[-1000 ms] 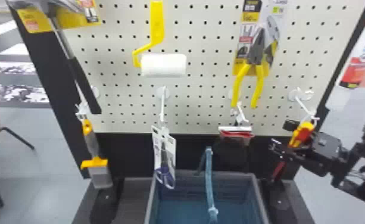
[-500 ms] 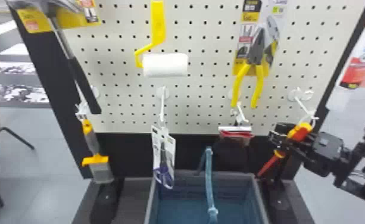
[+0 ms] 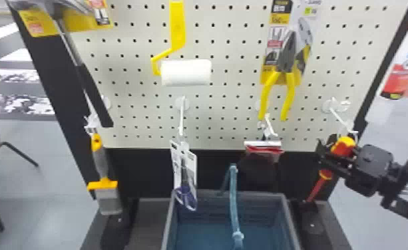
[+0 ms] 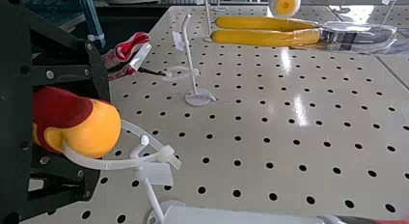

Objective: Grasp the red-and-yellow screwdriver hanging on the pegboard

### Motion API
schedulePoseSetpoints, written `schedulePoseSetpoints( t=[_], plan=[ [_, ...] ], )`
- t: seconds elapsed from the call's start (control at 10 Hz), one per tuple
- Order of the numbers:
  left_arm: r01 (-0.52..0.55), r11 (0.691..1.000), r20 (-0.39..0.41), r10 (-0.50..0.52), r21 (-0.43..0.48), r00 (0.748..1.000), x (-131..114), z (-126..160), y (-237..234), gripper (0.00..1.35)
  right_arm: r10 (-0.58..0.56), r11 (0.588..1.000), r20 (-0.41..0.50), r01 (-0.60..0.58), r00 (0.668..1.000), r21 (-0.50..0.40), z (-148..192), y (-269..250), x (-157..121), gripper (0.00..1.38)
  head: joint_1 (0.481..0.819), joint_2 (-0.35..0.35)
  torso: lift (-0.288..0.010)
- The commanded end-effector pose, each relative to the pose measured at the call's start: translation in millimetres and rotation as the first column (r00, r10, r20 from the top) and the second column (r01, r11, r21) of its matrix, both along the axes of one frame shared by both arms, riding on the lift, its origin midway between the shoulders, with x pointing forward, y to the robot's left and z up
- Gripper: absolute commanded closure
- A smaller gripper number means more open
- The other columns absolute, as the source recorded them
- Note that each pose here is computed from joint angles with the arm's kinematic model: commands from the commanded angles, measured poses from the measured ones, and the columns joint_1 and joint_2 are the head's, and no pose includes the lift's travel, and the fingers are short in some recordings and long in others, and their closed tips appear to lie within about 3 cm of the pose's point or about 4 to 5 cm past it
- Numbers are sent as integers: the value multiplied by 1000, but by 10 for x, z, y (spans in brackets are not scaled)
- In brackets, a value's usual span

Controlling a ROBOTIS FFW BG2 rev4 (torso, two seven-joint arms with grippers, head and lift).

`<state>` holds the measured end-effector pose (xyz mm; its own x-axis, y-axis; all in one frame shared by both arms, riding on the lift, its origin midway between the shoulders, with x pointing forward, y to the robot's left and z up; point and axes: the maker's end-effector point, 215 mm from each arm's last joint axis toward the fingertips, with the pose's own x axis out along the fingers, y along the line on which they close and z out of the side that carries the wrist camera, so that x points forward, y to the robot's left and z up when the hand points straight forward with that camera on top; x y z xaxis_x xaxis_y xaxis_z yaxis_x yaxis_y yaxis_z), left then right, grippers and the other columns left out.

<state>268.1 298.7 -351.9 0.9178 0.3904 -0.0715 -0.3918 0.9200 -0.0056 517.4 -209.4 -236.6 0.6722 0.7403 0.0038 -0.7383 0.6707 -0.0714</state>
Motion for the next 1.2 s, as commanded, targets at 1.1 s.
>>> schedulePoseSetpoints(
  t=[1.1],
  plan=[
    [1,1000,0,-1,-1,1000,1,0,-7,282,-29,999,-4,29,1000,-30,-57,-51,-20,1289,549,0,-100]
  ],
)
